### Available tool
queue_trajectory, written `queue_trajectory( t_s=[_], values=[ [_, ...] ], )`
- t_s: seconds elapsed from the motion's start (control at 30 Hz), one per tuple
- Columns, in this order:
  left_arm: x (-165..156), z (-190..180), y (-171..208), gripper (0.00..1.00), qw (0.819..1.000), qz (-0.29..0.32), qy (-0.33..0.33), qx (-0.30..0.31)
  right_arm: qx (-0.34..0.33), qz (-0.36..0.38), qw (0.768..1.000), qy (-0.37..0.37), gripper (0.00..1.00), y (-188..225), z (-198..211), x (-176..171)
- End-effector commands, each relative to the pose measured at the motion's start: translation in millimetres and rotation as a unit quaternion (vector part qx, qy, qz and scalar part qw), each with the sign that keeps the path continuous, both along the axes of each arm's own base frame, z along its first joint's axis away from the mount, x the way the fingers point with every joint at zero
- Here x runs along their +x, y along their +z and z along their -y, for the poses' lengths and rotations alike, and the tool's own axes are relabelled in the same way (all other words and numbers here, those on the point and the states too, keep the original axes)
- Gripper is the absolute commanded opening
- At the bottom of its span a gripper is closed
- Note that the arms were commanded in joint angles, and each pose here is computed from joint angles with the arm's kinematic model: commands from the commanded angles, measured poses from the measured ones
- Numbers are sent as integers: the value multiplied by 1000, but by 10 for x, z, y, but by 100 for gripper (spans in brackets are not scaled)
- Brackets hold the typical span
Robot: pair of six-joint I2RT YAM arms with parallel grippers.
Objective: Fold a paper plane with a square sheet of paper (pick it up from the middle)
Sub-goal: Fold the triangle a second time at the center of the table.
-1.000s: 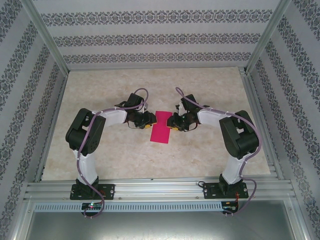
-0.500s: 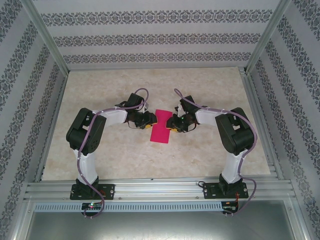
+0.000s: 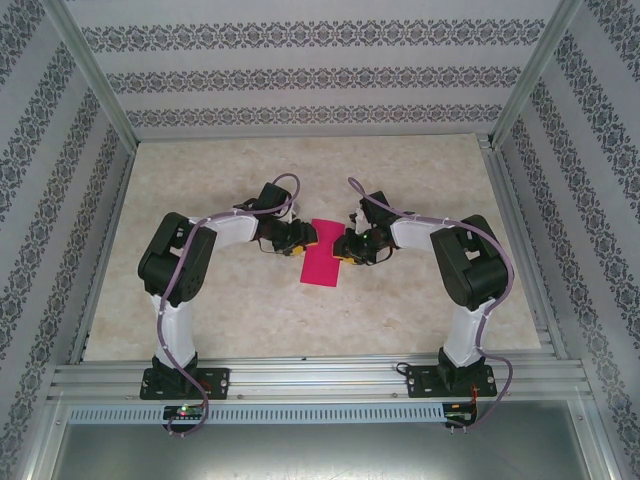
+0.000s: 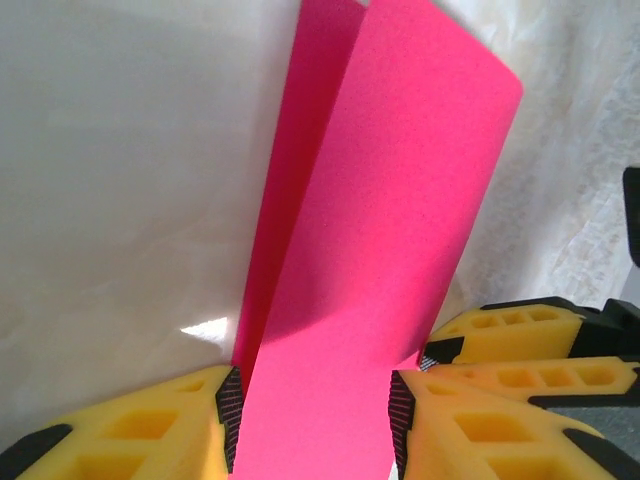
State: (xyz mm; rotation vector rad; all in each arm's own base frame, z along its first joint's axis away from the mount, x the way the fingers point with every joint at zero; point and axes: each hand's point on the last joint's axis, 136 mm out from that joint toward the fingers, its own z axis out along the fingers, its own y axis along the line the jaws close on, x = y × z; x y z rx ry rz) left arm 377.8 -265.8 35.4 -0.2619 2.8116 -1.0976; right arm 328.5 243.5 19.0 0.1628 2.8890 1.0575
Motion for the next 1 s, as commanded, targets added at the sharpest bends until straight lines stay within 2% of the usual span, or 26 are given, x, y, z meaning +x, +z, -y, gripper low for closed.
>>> queue_trajectory(
  t_s=[0.0, 0.2, 0.37, 0.47, 0.7, 0.97],
  values=[
    [-37, 28, -41, 46, 1000, -16, -15, -7, -52, -40, 998, 4, 29, -323, 133, -181],
    [-41, 28, -72, 46, 1000, -20, -15, -5, -49, -40, 998, 4, 29, -333, 125, -183],
    [-33, -135, -31, 50, 999, -1, 2, 41, -52, -41, 998, 4, 29, -347, 134, -191],
    [-24, -157, -35, 51, 999, 2, 7, 46, -52, -43, 998, 4, 28, -365, 133, -197],
    [34, -34, -67, 51, 1000, -6, 2, 15, -55, -46, 997, 3, 28, -393, 146, -214],
    [5, 89, -56, 45, 1000, -17, -15, -21, -52, -46, 998, 2, 28, -391, 133, -200]
  ],
)
